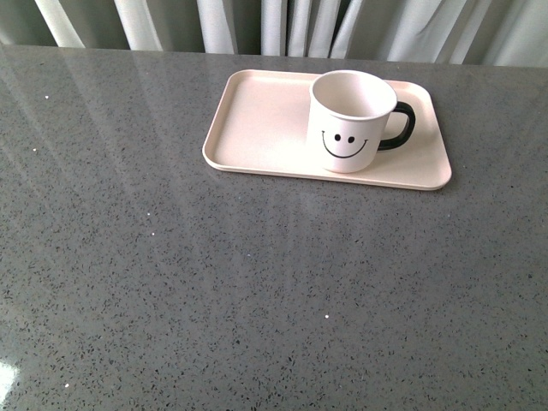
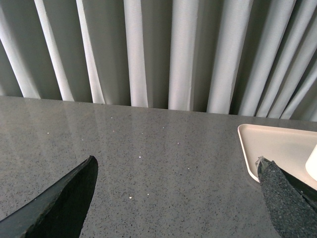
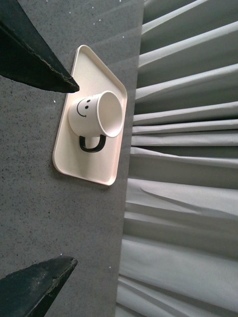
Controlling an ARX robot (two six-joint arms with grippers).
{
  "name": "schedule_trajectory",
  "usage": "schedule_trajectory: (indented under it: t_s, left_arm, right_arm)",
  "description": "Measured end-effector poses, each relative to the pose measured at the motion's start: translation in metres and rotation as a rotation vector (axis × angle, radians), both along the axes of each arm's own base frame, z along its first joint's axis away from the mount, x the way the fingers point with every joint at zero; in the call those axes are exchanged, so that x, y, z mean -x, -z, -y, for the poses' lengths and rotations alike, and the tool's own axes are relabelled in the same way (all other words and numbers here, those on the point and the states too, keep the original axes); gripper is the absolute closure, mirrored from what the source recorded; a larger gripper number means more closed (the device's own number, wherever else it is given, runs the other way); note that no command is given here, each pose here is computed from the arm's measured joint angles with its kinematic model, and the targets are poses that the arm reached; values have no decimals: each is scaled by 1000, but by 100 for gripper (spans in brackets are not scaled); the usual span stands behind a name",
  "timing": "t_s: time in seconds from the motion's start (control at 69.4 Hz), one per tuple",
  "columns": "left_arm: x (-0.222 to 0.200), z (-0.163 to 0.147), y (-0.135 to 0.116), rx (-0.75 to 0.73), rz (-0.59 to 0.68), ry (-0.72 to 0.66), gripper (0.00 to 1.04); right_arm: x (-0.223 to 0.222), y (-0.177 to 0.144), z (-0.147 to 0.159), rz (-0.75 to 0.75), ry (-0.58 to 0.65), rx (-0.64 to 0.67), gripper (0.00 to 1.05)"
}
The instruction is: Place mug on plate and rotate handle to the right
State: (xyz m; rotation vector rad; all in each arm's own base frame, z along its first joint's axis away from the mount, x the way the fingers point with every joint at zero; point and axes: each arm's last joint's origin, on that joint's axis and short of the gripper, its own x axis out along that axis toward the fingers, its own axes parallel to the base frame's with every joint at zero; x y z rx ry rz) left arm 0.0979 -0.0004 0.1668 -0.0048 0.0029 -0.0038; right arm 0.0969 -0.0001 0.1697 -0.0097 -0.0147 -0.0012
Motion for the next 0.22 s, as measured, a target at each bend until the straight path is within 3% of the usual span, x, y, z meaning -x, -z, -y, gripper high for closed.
schedule_trajectory:
  t_s: [0.216]
  left_arm:
    - [0, 0, 0, 0, 0, 0, 9]
  right_arm:
    - [0, 0, 0, 0, 0, 0, 9]
